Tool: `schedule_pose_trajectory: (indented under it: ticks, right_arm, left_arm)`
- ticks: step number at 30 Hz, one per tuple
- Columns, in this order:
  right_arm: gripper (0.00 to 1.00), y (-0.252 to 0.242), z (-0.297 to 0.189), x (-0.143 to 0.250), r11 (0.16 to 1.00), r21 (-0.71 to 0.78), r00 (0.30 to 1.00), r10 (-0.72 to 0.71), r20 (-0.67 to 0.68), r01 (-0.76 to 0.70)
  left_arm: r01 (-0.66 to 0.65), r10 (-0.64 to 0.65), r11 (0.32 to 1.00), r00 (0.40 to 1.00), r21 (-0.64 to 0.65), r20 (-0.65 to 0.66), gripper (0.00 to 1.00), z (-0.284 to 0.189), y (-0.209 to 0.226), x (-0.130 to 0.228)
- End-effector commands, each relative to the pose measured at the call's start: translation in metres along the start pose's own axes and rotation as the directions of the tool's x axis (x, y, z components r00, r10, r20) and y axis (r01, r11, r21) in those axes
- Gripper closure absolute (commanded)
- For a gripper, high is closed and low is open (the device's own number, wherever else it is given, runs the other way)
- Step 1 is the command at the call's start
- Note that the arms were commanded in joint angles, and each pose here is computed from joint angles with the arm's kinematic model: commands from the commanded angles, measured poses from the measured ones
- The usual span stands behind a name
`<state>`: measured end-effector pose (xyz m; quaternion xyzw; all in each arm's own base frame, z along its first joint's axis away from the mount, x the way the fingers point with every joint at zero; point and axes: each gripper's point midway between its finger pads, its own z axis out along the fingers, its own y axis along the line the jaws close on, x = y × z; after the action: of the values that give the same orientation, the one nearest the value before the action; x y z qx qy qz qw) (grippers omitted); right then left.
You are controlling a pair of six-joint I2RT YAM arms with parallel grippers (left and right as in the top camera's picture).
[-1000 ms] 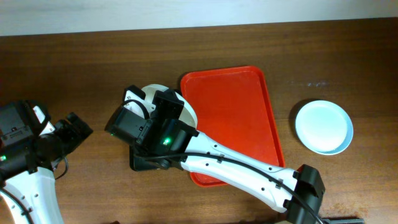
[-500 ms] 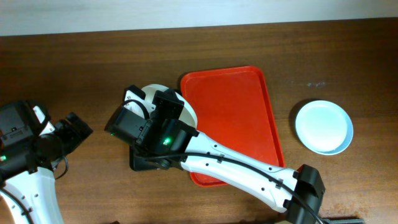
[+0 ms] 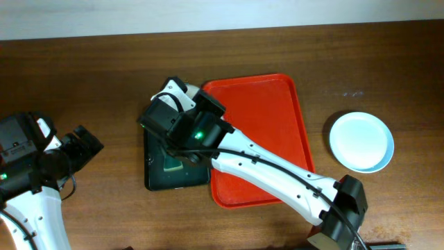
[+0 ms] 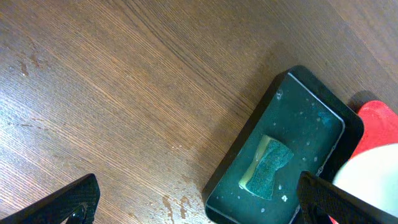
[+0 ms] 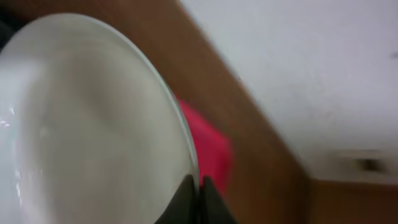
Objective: Clean dirty plates on tray and stack at the side
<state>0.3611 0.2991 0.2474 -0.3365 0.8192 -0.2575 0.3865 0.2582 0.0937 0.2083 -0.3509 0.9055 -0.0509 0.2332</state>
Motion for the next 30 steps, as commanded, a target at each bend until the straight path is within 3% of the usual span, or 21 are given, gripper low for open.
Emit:
schedule_pose_trajectory:
  ticks: [1,6,9,12,16,19,22,27,30]
  right_arm:
    - [0.96,0.025,0.002,0.003,0.924,-0.244,0.956,0.28,-0.088,-0.293]
    - [0.96,0.009,0.012,0.014,0.739,-0.444,0.862,0.436,-0.257,-0.506]
    - [0.96,-0.037,0.032,0.029,0.567,-0.513,0.761,0.535,-0.366,-0.645]
    - [0.96,-0.086,0.055,0.062,0.409,-0.482,0.624,0.615,-0.482,-0.775]
    - [0.96,-0.164,0.09,0.152,0.219,-0.275,0.347,0.71,-0.613,-0.936]
    - [0.96,-0.208,0.099,0.22,0.134,-0.105,0.171,0.758,-0.629,-0.985]
    - [0.96,-0.237,0.092,0.304,0.026,0.113,-0.051,0.773,-0.633,-0.993]
    - [0.96,-0.226,0.08,0.41,0.043,0.427,-0.255,0.746,-0.615,-0.903]
    - [0.96,-0.21,0.08,0.448,0.03,0.521,-0.338,0.728,-0.596,-0.853]
  left_arm:
    - [0.002,-0.002,1.0,1.0,0.014,0.016,0.01,-0.005,-0.002,-0.003]
    - [0.002,-0.002,1.0,1.0,0.014,0.016,0.01,-0.005,-0.002,-0.003]
    - [0.002,-0.002,1.0,1.0,0.014,0.016,0.01,-0.005,-0.002,-0.003]
    - [0.002,-0.002,1.0,1.0,0.014,0.016,0.01,-0.005,-0.002,-0.003]
    - [0.002,-0.002,1.0,1.0,0.014,0.016,0.01,-0.005,-0.002,-0.003]
    - [0.002,-0.002,1.0,1.0,0.014,0.016,0.01,-0.005,-0.002,-0.003]
    - [0.002,-0.002,1.0,1.0,0.014,0.016,0.0,-0.005,-0.002,-0.003]
    - [0.002,-0.002,1.0,1.0,0.014,0.016,0.01,-0.005,-0.002,-0.003]
    - [0.002,-0.002,1.0,1.0,0.014,0.016,0.01,-0.005,-0.002,-0.003]
